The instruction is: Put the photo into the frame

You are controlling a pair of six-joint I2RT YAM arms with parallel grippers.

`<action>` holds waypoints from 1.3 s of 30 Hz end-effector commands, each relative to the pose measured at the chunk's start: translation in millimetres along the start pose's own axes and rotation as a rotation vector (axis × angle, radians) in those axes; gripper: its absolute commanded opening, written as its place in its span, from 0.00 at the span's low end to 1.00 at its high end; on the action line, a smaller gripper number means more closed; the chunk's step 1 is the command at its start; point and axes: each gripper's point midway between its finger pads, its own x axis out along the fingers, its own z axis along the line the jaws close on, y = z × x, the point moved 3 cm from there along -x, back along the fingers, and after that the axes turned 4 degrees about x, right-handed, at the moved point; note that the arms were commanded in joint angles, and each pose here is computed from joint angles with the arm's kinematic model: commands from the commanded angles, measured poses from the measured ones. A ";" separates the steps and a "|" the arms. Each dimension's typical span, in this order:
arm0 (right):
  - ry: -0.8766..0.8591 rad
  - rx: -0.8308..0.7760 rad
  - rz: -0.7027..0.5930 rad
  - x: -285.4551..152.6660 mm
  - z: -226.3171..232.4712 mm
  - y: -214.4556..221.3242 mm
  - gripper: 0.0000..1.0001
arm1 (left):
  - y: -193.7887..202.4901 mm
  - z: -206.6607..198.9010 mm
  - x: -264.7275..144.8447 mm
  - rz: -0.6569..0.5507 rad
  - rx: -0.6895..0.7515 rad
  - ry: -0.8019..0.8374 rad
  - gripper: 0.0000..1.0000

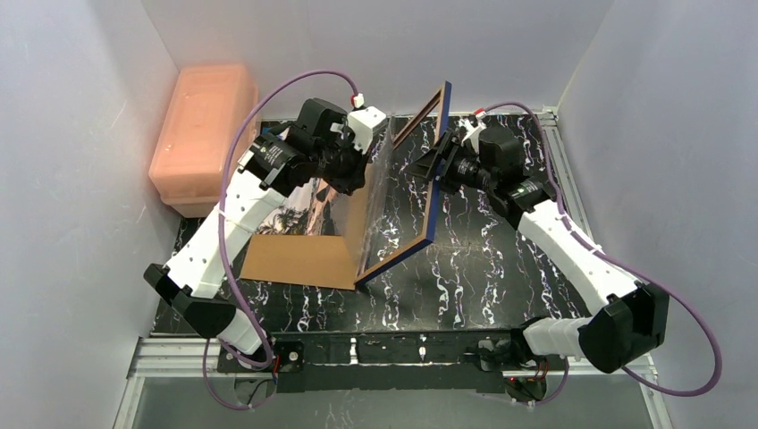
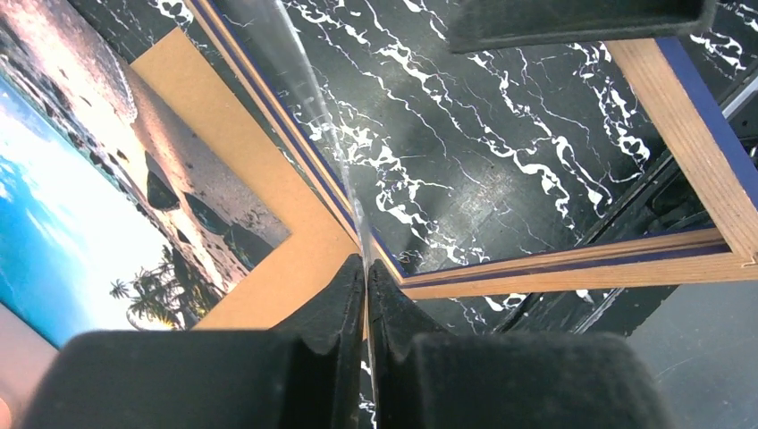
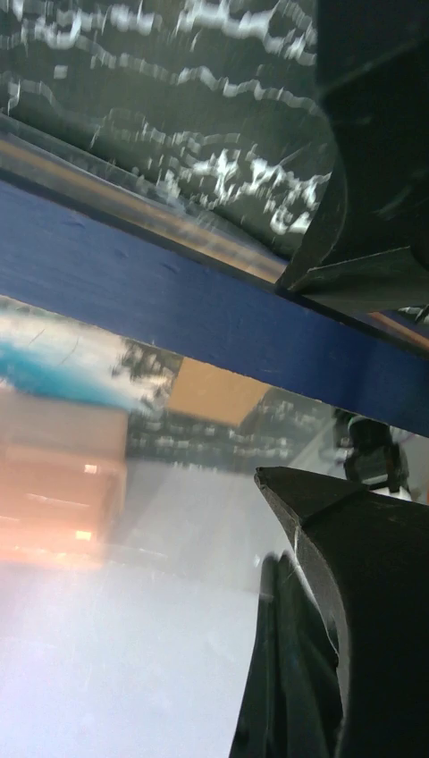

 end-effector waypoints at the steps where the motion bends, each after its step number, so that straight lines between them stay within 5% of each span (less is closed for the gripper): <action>1: 0.185 -0.174 0.025 -33.7 -18.3 2.3 0.68 | 3.1 3.6 -16.7 -0.022 0.020 -0.035 0.00; 10: 0.527 -0.251 0.046 -67.6 -99.2 23.8 0.63 | -10.7 4.6 -21.7 -0.100 0.012 -0.049 0.00; 17: 0.742 -0.342 0.035 -78.8 -150.8 24.2 0.43 | -42.8 7.8 -55.6 -0.215 0.022 -0.077 0.00; 25: 0.874 -0.414 0.050 -77.2 -180.5 19.1 0.43 | -75.6 20.6 -103.2 -0.365 0.122 -0.190 0.00; 39: 1.185 -0.623 0.037 -68.8 -238.7 -13.9 0.44 | -62.0 31.0 -118.3 -0.368 0.184 -0.283 0.00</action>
